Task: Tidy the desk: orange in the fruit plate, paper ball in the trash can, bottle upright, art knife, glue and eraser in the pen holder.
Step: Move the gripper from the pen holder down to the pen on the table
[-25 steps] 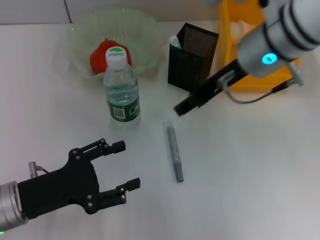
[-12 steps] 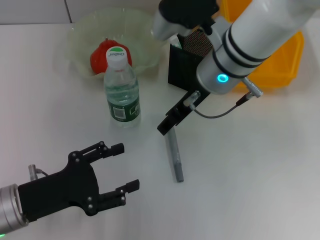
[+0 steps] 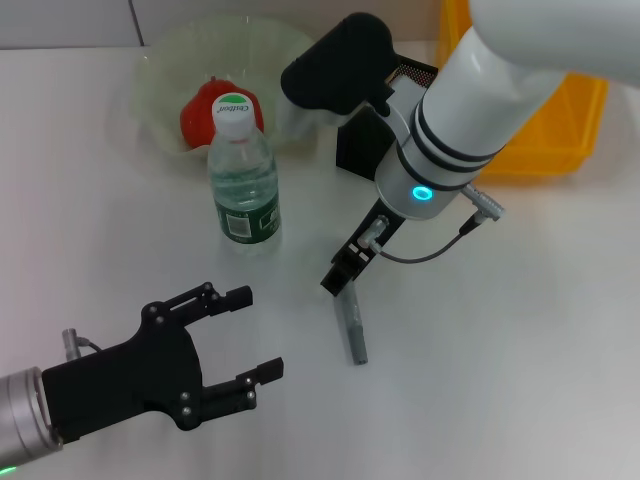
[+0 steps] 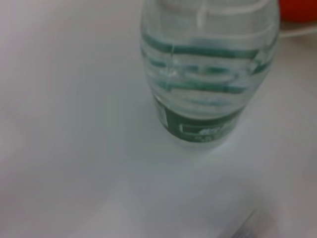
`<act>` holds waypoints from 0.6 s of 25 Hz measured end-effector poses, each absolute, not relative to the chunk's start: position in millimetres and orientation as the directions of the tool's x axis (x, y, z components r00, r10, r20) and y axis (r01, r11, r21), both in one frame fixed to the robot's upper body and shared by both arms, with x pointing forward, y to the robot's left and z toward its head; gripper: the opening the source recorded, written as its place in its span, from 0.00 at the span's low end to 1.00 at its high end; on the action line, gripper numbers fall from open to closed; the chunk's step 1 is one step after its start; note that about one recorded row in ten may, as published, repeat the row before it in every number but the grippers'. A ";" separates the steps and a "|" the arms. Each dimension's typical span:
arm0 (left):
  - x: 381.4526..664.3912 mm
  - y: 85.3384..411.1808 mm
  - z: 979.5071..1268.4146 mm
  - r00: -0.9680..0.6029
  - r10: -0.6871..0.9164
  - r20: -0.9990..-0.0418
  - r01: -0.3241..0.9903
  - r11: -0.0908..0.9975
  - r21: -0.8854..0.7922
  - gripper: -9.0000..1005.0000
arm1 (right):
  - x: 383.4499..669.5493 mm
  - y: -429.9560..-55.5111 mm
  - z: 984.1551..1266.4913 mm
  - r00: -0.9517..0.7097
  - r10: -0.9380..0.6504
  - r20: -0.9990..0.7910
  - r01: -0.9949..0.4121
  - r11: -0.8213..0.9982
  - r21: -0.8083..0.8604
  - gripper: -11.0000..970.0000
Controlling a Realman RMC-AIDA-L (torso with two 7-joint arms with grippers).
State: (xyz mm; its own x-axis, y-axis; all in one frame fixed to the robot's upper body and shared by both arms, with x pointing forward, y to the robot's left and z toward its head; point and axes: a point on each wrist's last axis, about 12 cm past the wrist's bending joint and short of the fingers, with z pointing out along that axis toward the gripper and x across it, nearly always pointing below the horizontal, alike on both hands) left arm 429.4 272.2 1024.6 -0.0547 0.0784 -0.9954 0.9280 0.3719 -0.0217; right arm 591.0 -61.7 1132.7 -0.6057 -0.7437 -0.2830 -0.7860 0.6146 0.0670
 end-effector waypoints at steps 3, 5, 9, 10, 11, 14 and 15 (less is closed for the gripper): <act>431.0 270.9 1025.0 -0.052 0.079 -0.995 0.929 0.368 -0.020 0.77 | 590.9 -59.9 1128.1 -0.609 -0.741 -0.282 -0.782 0.621 0.056 0.74; 432.1 269.5 1024.8 -0.052 0.081 -0.995 0.930 0.367 -0.019 0.77 | 590.3 -59.1 1127.3 -0.609 -0.741 -0.282 -0.782 0.620 0.060 0.74; 432.5 269.0 1024.7 -0.052 0.082 -0.995 0.930 0.367 -0.018 0.77 | 588.8 -57.2 1125.0 -0.616 -0.733 -0.289 -0.778 0.623 0.081 0.74; 432.5 269.0 1024.7 -0.052 0.082 -0.995 0.930 0.367 -0.018 0.77 | 588.9 -58.0 1124.0 -0.621 -0.729 -0.287 -0.775 0.627 0.084 0.74; 432.7 268.3 1024.6 -0.052 0.082 -0.995 0.931 0.365 -0.019 0.77 | 589.3 -59.2 1122.5 -0.628 -0.725 -0.282 -0.770 0.632 0.088 0.73; 432.8 267.5 1024.2 -0.053 0.082 -0.995 0.931 0.365 -0.019 0.77 | 589.5 -59.2 1122.3 -0.628 -0.726 -0.281 -0.770 0.632 0.087 0.72; 432.8 267.4 1024.2 -0.053 0.083 -0.995 0.931 0.365 -0.019 0.77 | 589.5 -59.0 1122.2 -0.627 -0.727 -0.281 -0.771 0.631 0.085 0.71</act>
State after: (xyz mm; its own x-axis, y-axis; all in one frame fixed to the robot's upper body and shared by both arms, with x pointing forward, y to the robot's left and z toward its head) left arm 432.8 267.4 1024.2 -0.0531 0.0826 -0.9952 0.9307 0.3654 -0.0194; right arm 589.5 -59.0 1122.2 -0.6267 -0.7270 -0.2806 -0.7707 0.6315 0.0854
